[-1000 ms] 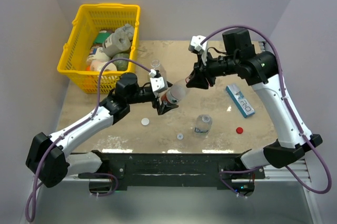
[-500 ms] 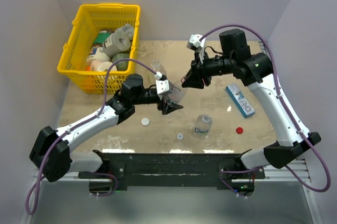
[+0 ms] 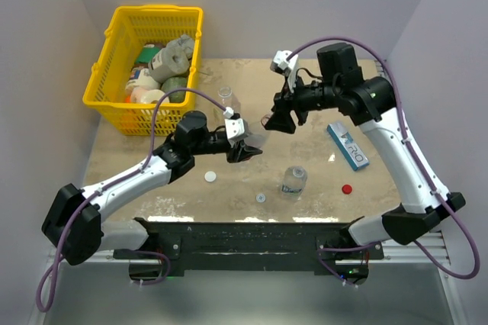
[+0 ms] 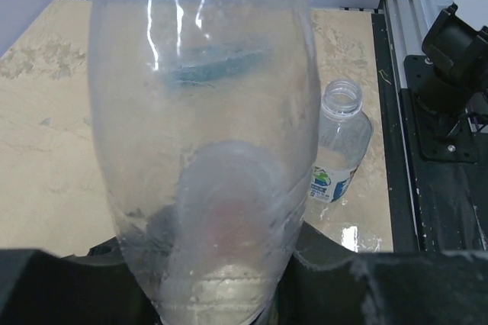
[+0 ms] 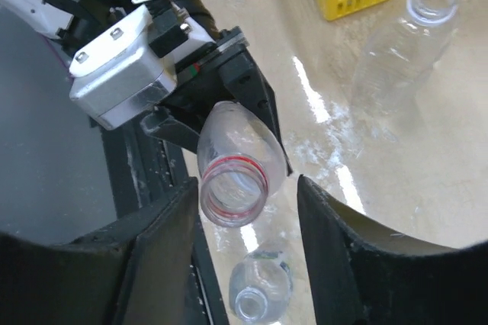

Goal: Screw on the bottle caps

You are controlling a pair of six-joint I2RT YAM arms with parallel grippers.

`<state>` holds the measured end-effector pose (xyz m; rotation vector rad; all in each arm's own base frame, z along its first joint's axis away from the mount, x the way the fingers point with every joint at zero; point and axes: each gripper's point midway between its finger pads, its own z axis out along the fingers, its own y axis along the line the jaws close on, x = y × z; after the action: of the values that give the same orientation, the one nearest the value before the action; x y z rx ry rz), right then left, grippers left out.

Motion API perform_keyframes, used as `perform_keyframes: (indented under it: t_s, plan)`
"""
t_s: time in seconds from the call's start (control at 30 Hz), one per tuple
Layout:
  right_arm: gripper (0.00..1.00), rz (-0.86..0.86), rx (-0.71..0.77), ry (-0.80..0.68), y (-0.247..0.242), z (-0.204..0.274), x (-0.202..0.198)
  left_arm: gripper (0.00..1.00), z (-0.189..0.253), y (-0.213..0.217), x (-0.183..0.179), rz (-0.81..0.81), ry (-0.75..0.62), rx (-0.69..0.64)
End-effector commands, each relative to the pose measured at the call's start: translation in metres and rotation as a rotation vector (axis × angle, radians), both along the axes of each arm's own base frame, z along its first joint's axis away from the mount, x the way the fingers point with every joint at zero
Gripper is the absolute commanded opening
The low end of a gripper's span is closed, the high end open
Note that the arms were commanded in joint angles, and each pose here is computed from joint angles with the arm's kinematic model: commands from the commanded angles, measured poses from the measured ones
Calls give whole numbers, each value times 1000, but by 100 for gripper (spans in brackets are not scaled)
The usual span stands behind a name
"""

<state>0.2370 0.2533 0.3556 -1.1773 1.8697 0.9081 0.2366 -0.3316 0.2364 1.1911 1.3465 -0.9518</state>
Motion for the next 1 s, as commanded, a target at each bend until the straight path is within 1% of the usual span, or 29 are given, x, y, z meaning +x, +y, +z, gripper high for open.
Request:
perform_keyframes:
  t_s: [0.0,0.07,0.1,0.13,0.17,0.2,0.23,0.27,0.3,0.33,0.37,0.4,0.43,0.47,0.57,0.6,0.67,0.77,0.8,0.83,0.97]
  plan:
    - [65,-153,-50,-217,-37,49,9,36,7,5,-5,0,-54,-20]
    - [71,-253,-92,-261,-60,52,17,36,4,7,-5,12,-55,-14]
    - [73,-317,-94,-284,-81,57,17,36,4,8,-5,15,-55,-13]
    - [75,-351,-115,-280,-93,52,18,36,2,10,-5,21,-52,-12]
    - [75,-369,-169,-235,-104,28,19,36,1,11,-5,27,-52,-11]
    - [74,-389,-250,-222,-126,11,12,37,1,11,-5,28,-51,-12]
    - [74,-400,-318,-187,-137,-10,8,36,-2,12,-5,32,-48,-8]
    - [73,-392,-408,-96,-149,-52,-1,37,-2,13,-4,40,-48,-7]
    - [72,-397,-494,-59,-165,-75,-11,37,-2,13,-5,41,-51,-8]
    - [72,-416,-512,-61,-175,-84,-24,38,-3,14,-5,44,-56,-8]
    - [72,-395,-569,19,-183,-123,-40,38,-1,15,-5,47,-64,-13]
    - [71,-386,-599,21,-190,-137,-47,38,-2,16,-5,48,-67,-13]
    - [71,-405,-620,-9,-199,-143,-58,38,0,16,-6,51,-72,-17]
    - [71,-390,-670,44,-207,-170,-71,38,0,17,-6,54,-75,-17]
    - [70,-385,-727,74,-220,-198,-91,37,1,19,-5,64,-83,-16]
    - [68,-395,-733,85,-222,-203,-93,36,0,19,-5,65,-83,-14]
    - [67,-427,-727,100,-222,-207,-89,35,2,20,-5,67,-85,-19]
    - [64,-456,-769,129,-227,-216,-81,35,3,19,-5,71,-77,-31]
    - [64,-461,-777,114,-228,-218,-75,36,2,19,-5,73,-73,-30]
    - [63,-451,-803,125,-231,-225,-76,35,1,19,-5,73,-67,-31]
    - [63,-392,-922,68,-248,-242,-61,36,1,19,-5,77,-58,-27]
